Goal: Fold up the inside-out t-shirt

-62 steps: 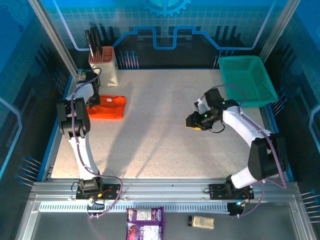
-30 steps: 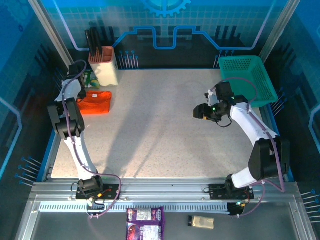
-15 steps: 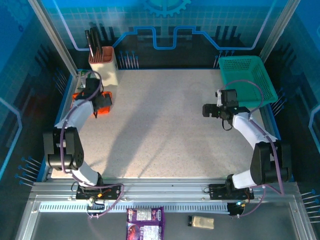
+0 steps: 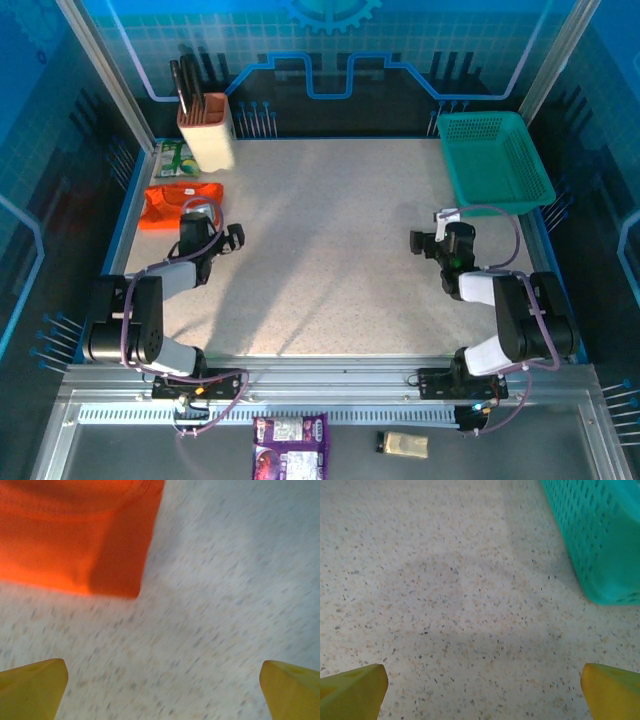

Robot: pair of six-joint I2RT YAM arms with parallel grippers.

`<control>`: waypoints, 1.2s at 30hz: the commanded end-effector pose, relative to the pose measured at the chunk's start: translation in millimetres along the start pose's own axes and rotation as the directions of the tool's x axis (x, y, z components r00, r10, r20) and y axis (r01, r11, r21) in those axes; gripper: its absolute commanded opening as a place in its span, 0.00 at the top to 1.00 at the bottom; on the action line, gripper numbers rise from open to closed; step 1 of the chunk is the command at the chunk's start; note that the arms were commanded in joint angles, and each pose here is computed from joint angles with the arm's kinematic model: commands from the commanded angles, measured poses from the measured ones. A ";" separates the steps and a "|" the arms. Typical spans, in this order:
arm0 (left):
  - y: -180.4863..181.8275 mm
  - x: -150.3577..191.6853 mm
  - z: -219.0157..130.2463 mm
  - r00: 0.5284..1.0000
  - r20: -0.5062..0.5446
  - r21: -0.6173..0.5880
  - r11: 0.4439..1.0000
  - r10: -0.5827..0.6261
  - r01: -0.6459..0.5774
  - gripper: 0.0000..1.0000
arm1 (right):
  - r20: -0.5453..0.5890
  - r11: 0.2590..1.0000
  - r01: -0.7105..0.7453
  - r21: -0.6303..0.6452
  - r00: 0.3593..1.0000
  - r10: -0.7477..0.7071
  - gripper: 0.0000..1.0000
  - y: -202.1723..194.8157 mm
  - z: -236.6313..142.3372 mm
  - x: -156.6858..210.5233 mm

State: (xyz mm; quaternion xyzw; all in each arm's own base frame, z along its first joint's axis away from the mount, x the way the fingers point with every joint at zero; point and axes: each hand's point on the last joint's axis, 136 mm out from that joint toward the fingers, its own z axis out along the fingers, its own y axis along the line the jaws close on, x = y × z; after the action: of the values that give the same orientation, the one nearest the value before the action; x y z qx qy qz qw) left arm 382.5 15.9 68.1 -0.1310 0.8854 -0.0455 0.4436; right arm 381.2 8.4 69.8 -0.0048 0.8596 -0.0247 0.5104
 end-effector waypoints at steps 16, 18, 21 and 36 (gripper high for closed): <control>-38.3 -27.2 -26.8 0.980 0.199 0.216 0.974 0.022 -0.065 0.01 | 0.179 0.997 0.051 -0.061 0.983 -0.039 0.00 12.1 0.4 -34.0; -39.1 -26.5 -27.0 0.980 0.197 0.231 0.971 0.021 -0.067 0.01 | 0.180 0.997 0.052 -0.062 0.983 -0.040 0.00 12.4 0.4 -34.2; -37.0 -28.6 -21.6 0.981 0.179 0.210 0.971 0.072 -0.110 0.01 | 0.181 0.997 0.052 -0.061 0.983 -0.040 0.00 12.1 0.6 -34.8; -39.8 -18.3 -7.8 0.948 0.274 0.224 0.948 0.160 -0.225 0.01 | 0.178 0.997 0.053 -0.060 0.983 -0.041 0.00 12.4 0.5 -33.8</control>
State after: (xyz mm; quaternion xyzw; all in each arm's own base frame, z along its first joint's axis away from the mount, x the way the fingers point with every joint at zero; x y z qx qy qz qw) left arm 393.4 -11.8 89.6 -0.0182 0.8253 -0.1052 0.5544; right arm 390.2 21.2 85.0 -0.0380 0.8261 -0.0037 0.5623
